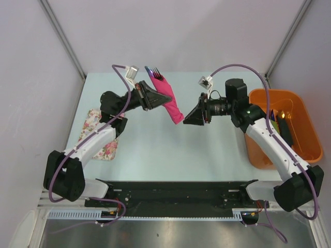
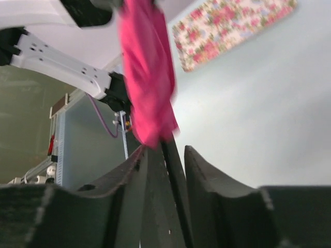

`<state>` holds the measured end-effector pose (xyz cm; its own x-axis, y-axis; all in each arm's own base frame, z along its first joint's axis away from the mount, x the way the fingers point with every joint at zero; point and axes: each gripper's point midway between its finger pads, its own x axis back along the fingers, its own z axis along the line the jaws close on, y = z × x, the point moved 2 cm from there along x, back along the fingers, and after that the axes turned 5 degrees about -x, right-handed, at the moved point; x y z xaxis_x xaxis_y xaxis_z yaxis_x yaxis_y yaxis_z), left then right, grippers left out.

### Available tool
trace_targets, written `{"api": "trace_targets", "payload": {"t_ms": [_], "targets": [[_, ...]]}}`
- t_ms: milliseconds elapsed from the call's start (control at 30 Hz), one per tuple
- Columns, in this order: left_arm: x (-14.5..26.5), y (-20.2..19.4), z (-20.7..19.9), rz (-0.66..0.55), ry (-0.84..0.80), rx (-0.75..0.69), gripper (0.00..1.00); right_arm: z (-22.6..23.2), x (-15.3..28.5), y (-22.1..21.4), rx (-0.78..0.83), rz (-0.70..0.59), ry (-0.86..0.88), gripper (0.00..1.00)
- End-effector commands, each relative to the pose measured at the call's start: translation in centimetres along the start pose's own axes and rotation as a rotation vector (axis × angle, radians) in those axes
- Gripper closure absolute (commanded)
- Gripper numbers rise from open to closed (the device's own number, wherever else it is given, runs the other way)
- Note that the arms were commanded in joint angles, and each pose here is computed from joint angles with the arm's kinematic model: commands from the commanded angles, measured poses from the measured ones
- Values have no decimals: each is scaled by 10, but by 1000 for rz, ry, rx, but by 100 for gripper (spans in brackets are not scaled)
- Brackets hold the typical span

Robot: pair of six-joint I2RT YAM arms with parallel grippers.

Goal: Place the utensils on the paper napkin and roll it up

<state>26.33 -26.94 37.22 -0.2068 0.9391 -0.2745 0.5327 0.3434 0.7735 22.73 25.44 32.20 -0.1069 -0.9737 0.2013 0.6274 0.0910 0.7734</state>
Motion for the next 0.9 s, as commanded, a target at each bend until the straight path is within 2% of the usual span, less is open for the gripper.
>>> {"api": "trace_targets", "payload": {"t_ms": [0, 167, 300, 400, 667, 867], "targets": [[3, 53, -30, -151, -46, -171, 100, -1, 22, 10, 38, -4, -89, 59], [3, 45, -32, -126, -64, -180, 100, 10, 29, 34, 143, -34, -124, 46], [1, 41, -36, -115, -87, -191, 100, 23, 23, 47, 188, -57, -105, 47], [-1, 38, -42, -107, -107, -209, 100, 27, 14, 48, 239, -41, -106, 58], [-3, 34, -49, -99, -123, -217, 100, 23, 8, 43, 211, -12, -97, 69], [-4, 36, -48, -108, -115, -211, 100, 28, 7, 35, 194, 6, -56, 87]]}}
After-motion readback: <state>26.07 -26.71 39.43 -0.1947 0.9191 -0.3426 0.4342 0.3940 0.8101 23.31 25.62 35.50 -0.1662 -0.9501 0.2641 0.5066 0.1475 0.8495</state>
